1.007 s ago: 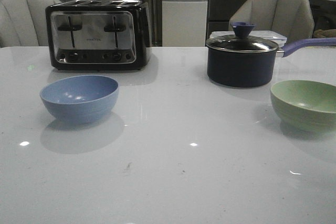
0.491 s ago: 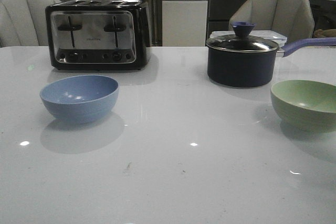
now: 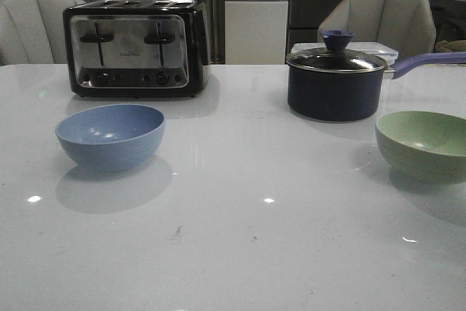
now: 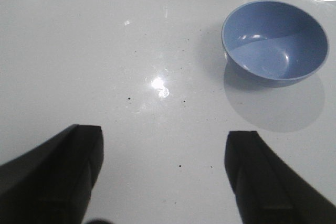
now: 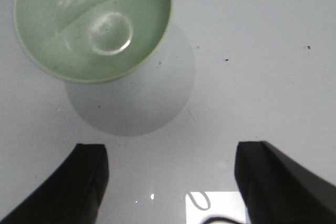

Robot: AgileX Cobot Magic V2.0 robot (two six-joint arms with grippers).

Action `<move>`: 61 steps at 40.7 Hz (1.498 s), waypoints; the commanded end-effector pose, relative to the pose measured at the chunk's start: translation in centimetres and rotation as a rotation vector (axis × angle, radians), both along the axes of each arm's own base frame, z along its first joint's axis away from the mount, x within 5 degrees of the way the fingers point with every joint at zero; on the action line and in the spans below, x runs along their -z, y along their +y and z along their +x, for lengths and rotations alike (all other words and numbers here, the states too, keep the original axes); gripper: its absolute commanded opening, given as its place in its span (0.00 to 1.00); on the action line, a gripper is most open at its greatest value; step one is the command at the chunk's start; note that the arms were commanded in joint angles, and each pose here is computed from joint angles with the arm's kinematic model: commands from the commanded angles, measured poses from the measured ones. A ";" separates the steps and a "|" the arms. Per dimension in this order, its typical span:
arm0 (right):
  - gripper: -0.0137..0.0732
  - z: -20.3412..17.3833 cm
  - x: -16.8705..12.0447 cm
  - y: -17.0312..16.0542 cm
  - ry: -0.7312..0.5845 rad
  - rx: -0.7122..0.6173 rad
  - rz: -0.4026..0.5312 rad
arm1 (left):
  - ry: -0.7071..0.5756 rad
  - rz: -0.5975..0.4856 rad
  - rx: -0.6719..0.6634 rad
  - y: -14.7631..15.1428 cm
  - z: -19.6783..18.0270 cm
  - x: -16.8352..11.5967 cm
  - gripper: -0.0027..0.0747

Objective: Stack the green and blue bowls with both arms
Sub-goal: 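Lower the right gripper to the rim of the pale green bowl and grasp it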

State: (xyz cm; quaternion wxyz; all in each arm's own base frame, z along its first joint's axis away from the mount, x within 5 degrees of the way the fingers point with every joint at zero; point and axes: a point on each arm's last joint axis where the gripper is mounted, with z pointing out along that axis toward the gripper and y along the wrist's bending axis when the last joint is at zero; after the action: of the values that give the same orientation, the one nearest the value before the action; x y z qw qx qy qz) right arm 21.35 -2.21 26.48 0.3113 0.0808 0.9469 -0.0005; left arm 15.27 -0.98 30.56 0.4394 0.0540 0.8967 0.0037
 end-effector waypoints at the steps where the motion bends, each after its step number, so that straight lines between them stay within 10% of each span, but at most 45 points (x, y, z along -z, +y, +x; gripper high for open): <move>1: 0.85 2.1 -1.6 -1.3 -0.052 0.049 0.021 | -0.101 -0.016 -0.003 0.0 0.4 -1.5 0.74; 26: 0.85 13.2 3.4 -3.2 0.112 -0.014 0.133 | -0.101 -0.016 -0.003 0.0 0.4 -1.5 0.74; 61: 0.22 14.9 2.7 -1.6 0.109 -0.082 0.128 | -0.099 -0.016 -0.003 0.0 0.4 -1.5 0.74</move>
State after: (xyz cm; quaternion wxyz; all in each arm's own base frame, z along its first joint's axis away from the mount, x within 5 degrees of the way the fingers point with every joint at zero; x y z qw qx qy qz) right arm 36.24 -4.85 19.25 0.1832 0.0874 0.9766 0.0709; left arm 15.27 -0.98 30.56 0.4394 0.0532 0.8967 0.0034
